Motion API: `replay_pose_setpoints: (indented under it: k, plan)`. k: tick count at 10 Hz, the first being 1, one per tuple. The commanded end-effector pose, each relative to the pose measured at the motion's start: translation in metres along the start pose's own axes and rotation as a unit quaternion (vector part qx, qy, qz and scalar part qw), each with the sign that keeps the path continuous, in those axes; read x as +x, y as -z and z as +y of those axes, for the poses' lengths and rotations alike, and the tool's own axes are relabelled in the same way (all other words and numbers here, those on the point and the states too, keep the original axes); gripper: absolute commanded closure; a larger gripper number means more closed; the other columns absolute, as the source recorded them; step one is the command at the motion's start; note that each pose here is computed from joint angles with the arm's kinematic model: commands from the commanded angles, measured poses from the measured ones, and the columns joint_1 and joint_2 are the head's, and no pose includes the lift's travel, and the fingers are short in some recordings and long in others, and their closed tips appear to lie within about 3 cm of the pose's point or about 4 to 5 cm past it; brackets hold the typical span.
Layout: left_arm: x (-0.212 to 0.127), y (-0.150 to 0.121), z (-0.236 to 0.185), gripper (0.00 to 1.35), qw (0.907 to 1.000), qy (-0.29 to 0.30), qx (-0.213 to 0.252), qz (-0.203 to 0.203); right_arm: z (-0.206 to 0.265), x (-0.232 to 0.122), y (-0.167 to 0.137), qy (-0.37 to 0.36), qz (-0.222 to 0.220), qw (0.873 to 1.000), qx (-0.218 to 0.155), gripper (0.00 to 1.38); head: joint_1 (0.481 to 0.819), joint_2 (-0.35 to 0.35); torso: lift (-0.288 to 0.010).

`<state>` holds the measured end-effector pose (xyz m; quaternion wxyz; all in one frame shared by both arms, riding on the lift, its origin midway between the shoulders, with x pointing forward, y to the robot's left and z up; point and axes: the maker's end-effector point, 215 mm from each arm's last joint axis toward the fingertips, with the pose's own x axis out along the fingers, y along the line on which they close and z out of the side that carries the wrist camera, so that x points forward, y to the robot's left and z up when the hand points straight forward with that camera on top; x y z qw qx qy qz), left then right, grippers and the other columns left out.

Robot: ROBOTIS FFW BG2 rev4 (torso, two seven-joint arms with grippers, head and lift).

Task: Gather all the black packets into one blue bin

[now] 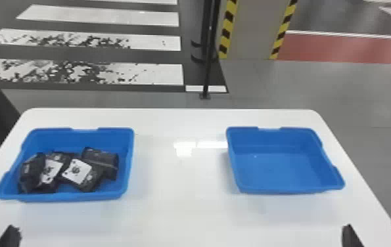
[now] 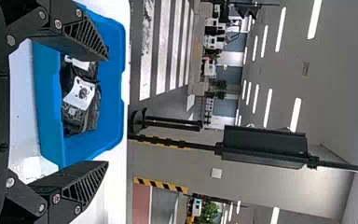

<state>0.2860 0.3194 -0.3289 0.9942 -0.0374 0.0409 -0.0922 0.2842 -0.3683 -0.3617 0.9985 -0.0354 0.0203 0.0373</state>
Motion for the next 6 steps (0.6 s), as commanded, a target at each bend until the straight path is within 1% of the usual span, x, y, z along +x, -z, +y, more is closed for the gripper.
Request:
replay_pose_setpoints:
  k: [1,6]
  plan:
    - [0.0001,0.0000,0.0000,0.26,1.0000,0.000,0.000,0.000,0.0000,0.0001,0.0000,0.000,0.000,1.000,0.000,0.10,0.695,-0.103,-0.110]
    - [-0.0003,0.0017,0.0001,0.26,1.0000,0.000,-0.002,0.002,-0.0004,-0.0003,0.0010,0.001,0.000,1.000,0.002,0.10,0.695,-0.104,-0.110]
